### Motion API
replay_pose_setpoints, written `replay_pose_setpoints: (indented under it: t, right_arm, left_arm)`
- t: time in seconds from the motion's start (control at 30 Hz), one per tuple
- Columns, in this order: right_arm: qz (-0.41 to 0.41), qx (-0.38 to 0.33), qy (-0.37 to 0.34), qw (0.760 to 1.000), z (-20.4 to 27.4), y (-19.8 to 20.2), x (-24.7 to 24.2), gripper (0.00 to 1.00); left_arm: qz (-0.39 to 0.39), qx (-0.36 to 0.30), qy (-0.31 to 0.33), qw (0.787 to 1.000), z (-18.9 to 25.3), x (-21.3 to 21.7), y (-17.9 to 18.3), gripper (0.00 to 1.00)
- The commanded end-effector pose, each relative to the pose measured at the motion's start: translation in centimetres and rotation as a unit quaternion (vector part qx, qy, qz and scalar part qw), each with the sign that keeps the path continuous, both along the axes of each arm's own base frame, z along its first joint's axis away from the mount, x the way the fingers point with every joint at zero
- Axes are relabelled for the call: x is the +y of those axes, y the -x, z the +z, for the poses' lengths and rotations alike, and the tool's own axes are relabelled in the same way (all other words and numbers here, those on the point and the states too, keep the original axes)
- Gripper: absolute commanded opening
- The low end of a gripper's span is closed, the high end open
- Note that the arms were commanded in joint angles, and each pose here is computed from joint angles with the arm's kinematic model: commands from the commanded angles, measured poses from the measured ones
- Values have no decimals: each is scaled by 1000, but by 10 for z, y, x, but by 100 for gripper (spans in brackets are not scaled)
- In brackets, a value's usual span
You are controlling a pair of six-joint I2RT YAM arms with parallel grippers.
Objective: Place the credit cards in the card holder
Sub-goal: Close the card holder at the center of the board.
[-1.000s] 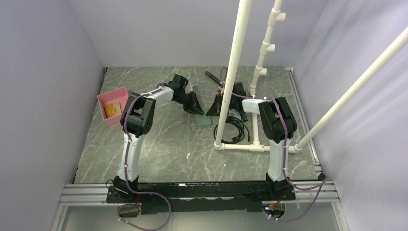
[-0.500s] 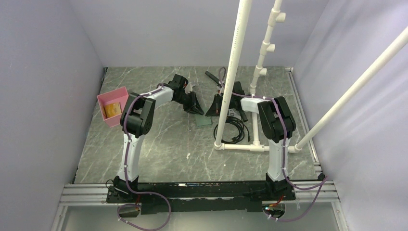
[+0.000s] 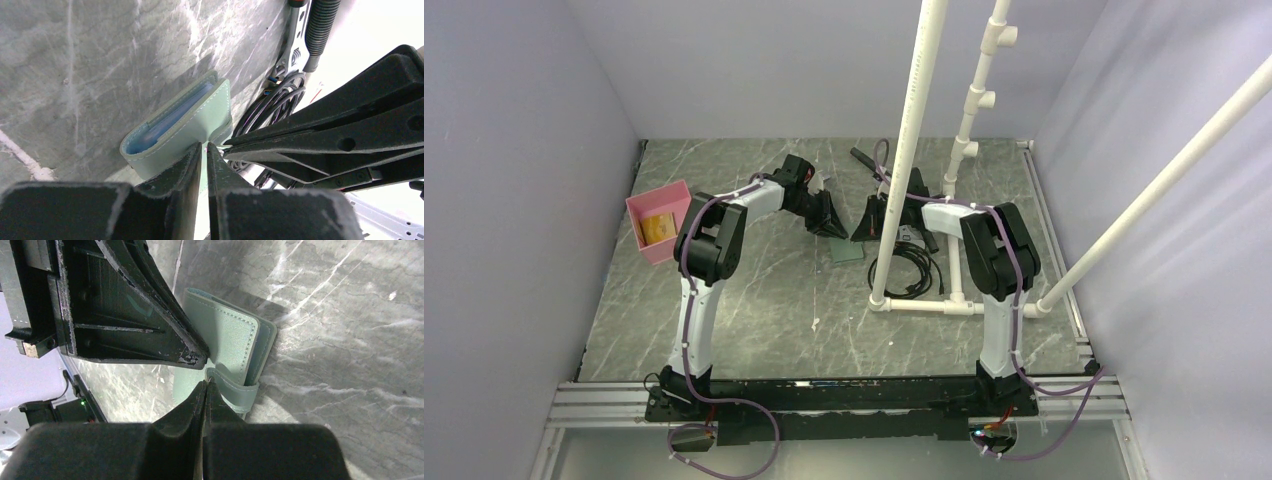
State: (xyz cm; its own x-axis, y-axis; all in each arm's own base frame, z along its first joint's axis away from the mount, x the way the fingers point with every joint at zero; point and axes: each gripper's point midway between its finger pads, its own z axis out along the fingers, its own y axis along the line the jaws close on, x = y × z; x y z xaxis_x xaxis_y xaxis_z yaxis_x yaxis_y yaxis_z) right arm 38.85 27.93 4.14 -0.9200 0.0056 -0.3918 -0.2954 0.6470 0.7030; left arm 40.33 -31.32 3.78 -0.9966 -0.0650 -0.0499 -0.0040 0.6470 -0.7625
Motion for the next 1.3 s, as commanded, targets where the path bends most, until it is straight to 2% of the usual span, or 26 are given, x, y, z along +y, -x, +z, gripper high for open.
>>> replay_pose_setpoints:
  t: [0.0, 0.53, 0.7, 1.0, 1.27]
  right_arm:
    - [-27, -26, 22, 999, 7, -6, -9, 0]
    - [-38, -46, 4, 998, 22, -11, -11, 0]
    - [-41, -60, 15, 997, 30, -17, -15, 0]
    - [-18, -50, 53, 997, 10, -5, -3, 0]
    - [2, -48, 19, 999, 16, -3, 10, 0]
  left_arm:
    - [6, 9, -37, 999, -18, 9, 6, 17]
    - [7, 9, -35, 999, -18, 9, 6, 17]
    - [7, 7, -37, 999, -17, 10, 5, 17]
    - [6, 8, -33, 999, -17, 8, 5, 17]
    - [7, 8, -33, 999, -17, 9, 5, 17]
